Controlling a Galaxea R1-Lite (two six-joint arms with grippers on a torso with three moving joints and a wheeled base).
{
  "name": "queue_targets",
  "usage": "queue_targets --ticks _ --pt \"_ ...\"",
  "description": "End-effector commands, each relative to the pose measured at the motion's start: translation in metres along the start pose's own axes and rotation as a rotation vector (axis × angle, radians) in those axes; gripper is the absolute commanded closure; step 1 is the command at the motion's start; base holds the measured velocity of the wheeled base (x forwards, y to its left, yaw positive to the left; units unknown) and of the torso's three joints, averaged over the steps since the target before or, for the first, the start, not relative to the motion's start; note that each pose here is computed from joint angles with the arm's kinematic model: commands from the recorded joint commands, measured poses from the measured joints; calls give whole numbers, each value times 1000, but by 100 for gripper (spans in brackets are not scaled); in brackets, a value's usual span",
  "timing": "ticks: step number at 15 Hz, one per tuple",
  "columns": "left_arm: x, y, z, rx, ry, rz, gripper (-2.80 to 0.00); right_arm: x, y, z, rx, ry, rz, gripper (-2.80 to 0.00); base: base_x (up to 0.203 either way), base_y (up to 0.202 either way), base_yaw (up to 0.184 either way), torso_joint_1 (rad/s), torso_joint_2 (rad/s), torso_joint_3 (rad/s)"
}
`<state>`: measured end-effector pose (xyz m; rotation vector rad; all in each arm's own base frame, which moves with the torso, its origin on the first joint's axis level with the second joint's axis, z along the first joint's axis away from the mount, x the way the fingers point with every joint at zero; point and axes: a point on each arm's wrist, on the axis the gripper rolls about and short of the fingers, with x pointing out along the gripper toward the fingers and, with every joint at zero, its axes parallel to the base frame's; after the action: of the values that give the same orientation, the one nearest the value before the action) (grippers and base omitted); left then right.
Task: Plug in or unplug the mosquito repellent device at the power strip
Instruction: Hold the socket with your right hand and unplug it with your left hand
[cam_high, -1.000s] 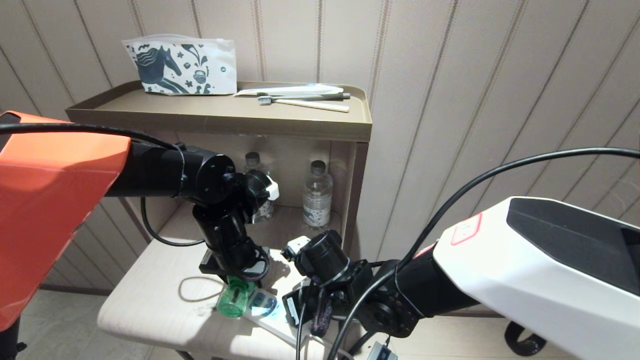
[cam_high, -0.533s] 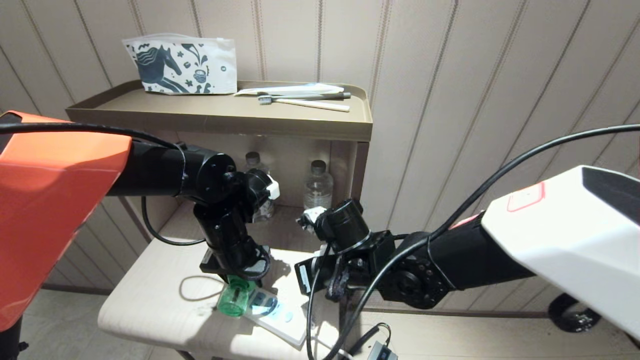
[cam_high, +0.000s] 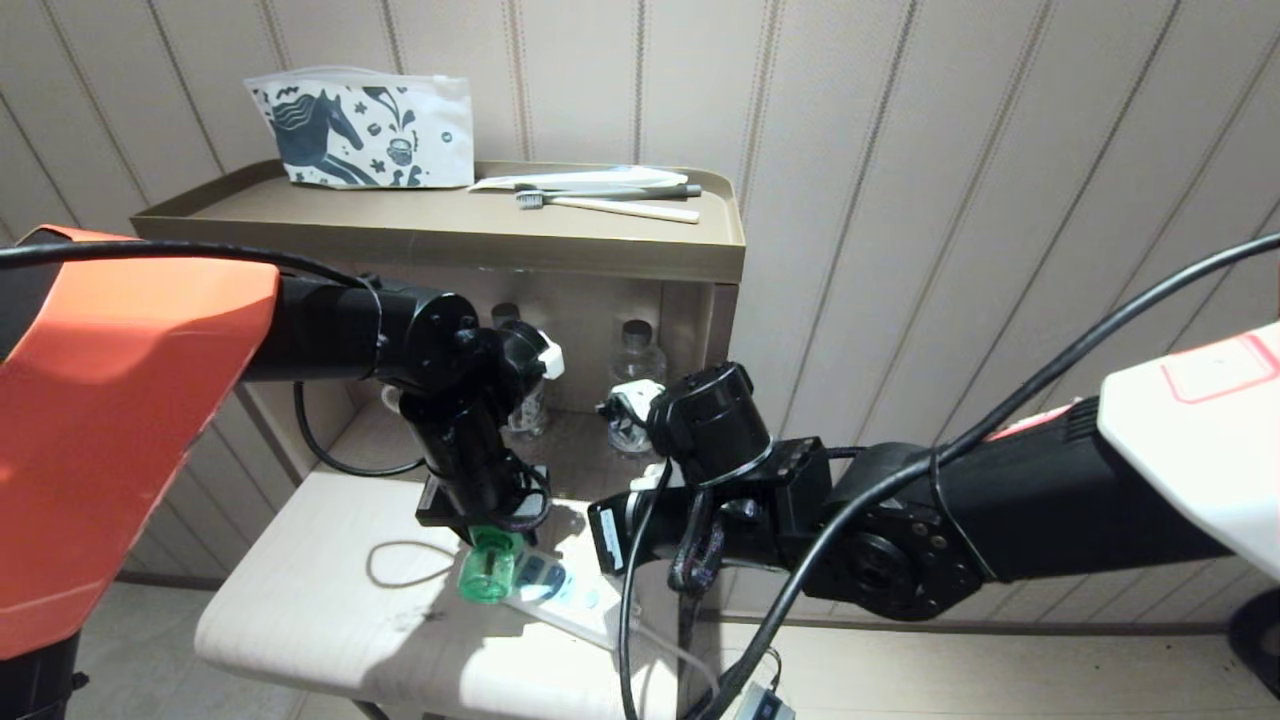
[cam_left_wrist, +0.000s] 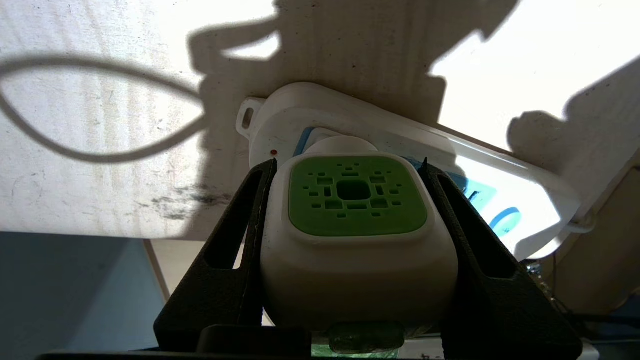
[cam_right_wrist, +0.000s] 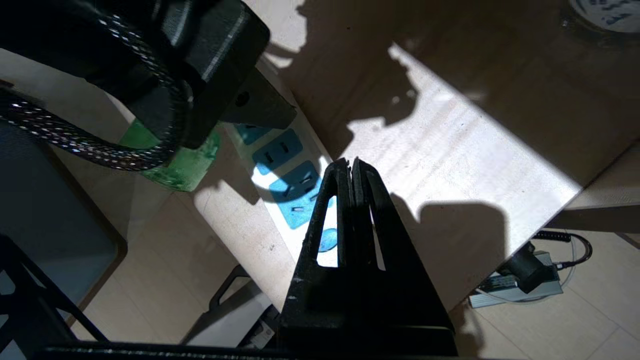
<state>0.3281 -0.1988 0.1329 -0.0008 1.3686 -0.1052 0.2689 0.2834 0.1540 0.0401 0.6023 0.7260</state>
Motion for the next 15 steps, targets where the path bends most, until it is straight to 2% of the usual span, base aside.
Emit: queue_targets --ticks 1,3,6,10,13,15 --pt "-1 -1 5 -20 -11 -5 0 3 0 -8 -1 28 -1 0 0 0 0 0 0 0" --pt "-3 -2 7 -35 -18 -8 0 10 3 -22 -8 72 2 0 0 0 0 0 0 0" --pt "-3 -2 7 -35 -17 -8 0 14 3 -26 -10 88 4 0 0 0 0 0 0 0" --pt "-1 -1 6 -34 -11 -4 0 46 -1 -55 -14 185 -17 0 0 0 0 0 0 0" --pt "-1 -1 6 -34 -11 -4 0 47 -1 -56 -14 187 -18 0 0 0 0 0 0 0" --pt "6 -2 7 -34 0 1 0 50 7 -67 -29 205 -3 0 0 0 0 0 0 0"
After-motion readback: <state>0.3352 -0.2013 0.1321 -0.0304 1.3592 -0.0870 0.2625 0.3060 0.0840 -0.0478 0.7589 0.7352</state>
